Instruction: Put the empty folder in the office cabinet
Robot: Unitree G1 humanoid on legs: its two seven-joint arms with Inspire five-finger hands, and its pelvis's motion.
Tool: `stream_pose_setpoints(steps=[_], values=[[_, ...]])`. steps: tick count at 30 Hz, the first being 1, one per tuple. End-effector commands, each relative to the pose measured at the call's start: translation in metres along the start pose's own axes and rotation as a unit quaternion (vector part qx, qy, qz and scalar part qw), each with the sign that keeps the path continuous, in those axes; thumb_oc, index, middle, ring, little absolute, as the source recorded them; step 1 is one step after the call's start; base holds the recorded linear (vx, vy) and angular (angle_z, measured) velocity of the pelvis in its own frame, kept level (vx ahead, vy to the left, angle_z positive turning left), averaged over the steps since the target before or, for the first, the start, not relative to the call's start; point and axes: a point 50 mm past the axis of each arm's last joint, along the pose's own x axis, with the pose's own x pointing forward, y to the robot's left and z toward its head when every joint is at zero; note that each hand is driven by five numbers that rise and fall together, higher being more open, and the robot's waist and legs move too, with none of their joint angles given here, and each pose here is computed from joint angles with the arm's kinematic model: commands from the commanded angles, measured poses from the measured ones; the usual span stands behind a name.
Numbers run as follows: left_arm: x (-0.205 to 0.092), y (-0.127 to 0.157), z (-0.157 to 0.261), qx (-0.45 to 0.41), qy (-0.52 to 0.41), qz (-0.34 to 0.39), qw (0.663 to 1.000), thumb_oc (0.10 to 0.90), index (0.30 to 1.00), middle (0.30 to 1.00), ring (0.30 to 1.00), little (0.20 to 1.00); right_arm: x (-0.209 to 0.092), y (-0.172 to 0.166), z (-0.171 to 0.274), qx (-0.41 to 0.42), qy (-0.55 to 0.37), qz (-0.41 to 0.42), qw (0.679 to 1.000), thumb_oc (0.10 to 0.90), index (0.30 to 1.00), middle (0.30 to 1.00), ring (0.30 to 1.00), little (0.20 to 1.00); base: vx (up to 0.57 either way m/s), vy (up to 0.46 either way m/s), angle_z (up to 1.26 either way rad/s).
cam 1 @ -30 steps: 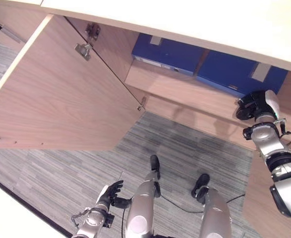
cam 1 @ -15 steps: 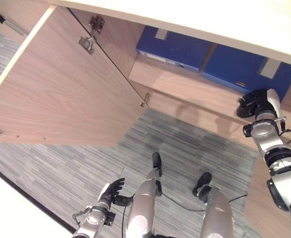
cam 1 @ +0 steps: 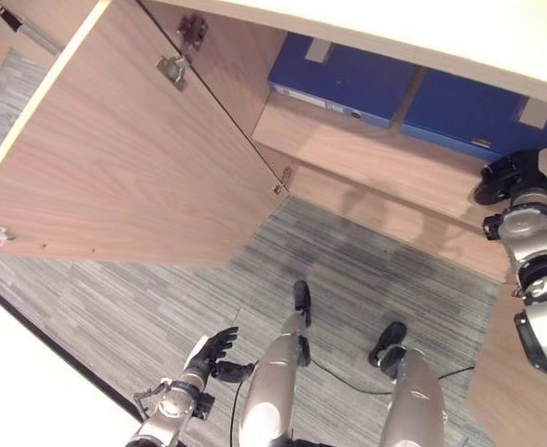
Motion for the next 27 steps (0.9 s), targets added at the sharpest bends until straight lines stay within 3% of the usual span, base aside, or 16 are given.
stream_pose_setpoints(steps=[1,4,11,16,17,20,21,22,25,27], values=[[-0.010,0.018,-0.011,0.028,0.009,0.001,1.000,0.800,0.900,0.900,0.900,0.900,0.017,-0.106,0.047,0.029,-0.069,-0.161,0.984,0.400,0.300,0.300,0.300,0.300,0.01,0.006,0.08],[-0.011,0.023,-0.011,0.029,0.011,0.005,1.000,0.800,0.900,0.900,0.900,0.900,0.016,-0.120,0.058,0.038,-0.086,-0.177,0.980,0.400,0.300,0.300,0.300,0.300,0.01,-0.002,0.05],[-0.011,0.026,-0.013,0.026,0.017,0.010,0.999,0.800,0.900,0.900,0.900,0.900,0.016,-0.112,0.057,0.057,-0.090,-0.165,0.981,0.400,0.300,0.300,0.300,0.300,0.00,0.000,0.01],[-0.009,0.026,-0.014,0.016,0.024,0.018,0.999,0.800,0.900,0.900,0.900,0.900,0.011,-0.076,0.044,0.129,-0.090,-0.118,0.980,0.400,0.300,0.300,0.300,0.300,0.00,0.010,0.03],[-0.009,0.026,-0.016,0.012,0.029,0.023,0.999,0.800,0.900,0.900,0.900,0.900,0.008,-0.064,0.043,0.159,-0.100,-0.102,0.977,0.800,0.900,0.900,0.900,0.900,-0.09,0.051,0.03],[-0.009,0.024,-0.022,-0.003,0.046,0.035,0.998,0.800,0.900,0.900,0.900,0.900,-0.014,-0.015,0.027,0.246,-0.118,-0.034,0.961,0.800,0.900,0.900,0.900,0.900,-0.02,0.045,0.01],[-0.009,0.016,-0.029,-0.020,0.065,0.038,0.997,0.800,0.900,0.900,0.900,0.900,-0.037,0.017,0.014,0.277,-0.131,0.016,0.952,0.800,0.900,0.900,0.900,0.900,0.05,0.028,0.07],[-0.009,0.017,-0.030,-0.019,0.066,0.037,0.997,0.800,0.900,0.900,0.900,0.900,-0.038,0.017,0.012,0.277,-0.129,0.016,0.952,0.800,0.900,0.900,0.900,0.900,0.05,0.023,0.12],[-0.012,0.007,-0.042,-0.030,0.097,0.043,0.994,0.800,0.900,0.900,0.900,0.900,-0.085,0.062,-0.026,0.309,-0.101,0.083,0.942,0.800,0.900,0.900,0.900,0.900,0.07,0.009,-0.05],[-0.016,0.005,-0.051,-0.026,0.116,0.045,0.992,0.800,0.900,0.900,0.900,0.900,-0.108,0.075,-0.046,0.311,-0.082,0.109,0.941,0.800,0.900,0.900,0.900,0.900,0.07,0.016,0.01]])
